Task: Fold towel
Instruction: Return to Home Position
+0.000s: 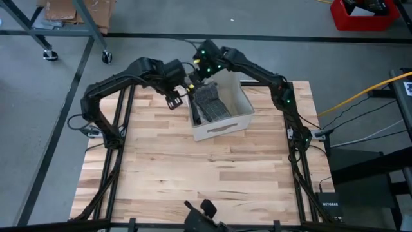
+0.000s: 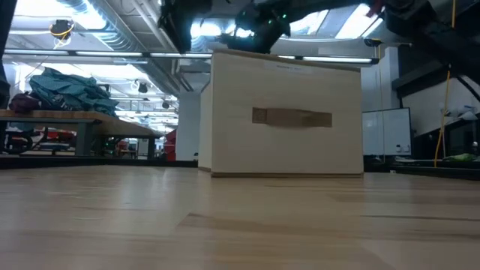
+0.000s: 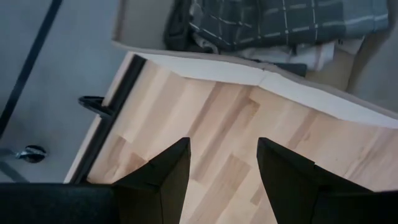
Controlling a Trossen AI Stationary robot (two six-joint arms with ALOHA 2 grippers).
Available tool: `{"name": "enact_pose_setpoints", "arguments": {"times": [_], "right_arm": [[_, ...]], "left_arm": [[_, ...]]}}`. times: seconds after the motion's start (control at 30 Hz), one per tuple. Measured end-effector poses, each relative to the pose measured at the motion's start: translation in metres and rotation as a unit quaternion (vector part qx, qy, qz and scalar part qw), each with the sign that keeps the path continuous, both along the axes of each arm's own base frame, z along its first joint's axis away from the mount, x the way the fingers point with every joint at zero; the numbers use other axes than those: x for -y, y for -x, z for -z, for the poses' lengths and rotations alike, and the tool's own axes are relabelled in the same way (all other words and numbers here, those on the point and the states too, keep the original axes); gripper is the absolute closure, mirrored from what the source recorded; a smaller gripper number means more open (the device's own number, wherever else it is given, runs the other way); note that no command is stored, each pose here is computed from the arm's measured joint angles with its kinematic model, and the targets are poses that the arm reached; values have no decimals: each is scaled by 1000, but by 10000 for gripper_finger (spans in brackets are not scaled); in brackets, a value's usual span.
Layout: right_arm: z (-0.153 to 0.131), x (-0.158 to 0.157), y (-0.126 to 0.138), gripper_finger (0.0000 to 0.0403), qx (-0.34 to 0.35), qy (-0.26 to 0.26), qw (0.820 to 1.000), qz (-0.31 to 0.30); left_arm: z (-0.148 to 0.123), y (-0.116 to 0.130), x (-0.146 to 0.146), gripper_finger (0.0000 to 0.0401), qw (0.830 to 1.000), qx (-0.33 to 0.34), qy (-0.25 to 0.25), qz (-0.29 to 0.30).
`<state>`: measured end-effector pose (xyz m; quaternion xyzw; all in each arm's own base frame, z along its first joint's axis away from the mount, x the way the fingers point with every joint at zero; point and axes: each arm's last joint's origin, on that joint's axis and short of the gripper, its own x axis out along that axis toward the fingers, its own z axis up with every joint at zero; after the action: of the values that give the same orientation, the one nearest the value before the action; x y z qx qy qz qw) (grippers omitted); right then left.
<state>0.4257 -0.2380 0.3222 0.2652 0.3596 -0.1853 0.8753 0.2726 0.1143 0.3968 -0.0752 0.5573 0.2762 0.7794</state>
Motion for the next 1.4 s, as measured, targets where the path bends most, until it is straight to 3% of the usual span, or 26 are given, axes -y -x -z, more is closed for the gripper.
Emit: {"name": "enact_pose_setpoints", "arguments": {"times": [0.33,0.67,0.83,0.93,1.07,1.13,1.27,1.4], "right_arm": [[-78,-28,44,396,73,-1,997,-25],[-160,-70,109,382,155,39,986,-42],[-186,-103,145,382,159,45,984,-64],[-198,-128,170,382,152,65,981,-101],[-216,-163,206,382,156,93,976,-123],[-224,-179,226,382,163,111,972,-124],[-234,-208,263,381,176,146,965,-127],[-231,-227,288,381,179,166,962,-120]], "left_arm": [[-57,70,24,223,992,114,-56,4],[-86,139,52,223,979,186,-76,-8],[-89,158,60,223,976,206,-62,-39],[-87,164,64,228,981,188,-50,-15],[-84,172,73,268,975,204,-4,85],[-80,175,76,302,973,203,11,108],[-67,183,81,382,970,203,44,124],[-47,188,83,389,972,191,56,122]]}}
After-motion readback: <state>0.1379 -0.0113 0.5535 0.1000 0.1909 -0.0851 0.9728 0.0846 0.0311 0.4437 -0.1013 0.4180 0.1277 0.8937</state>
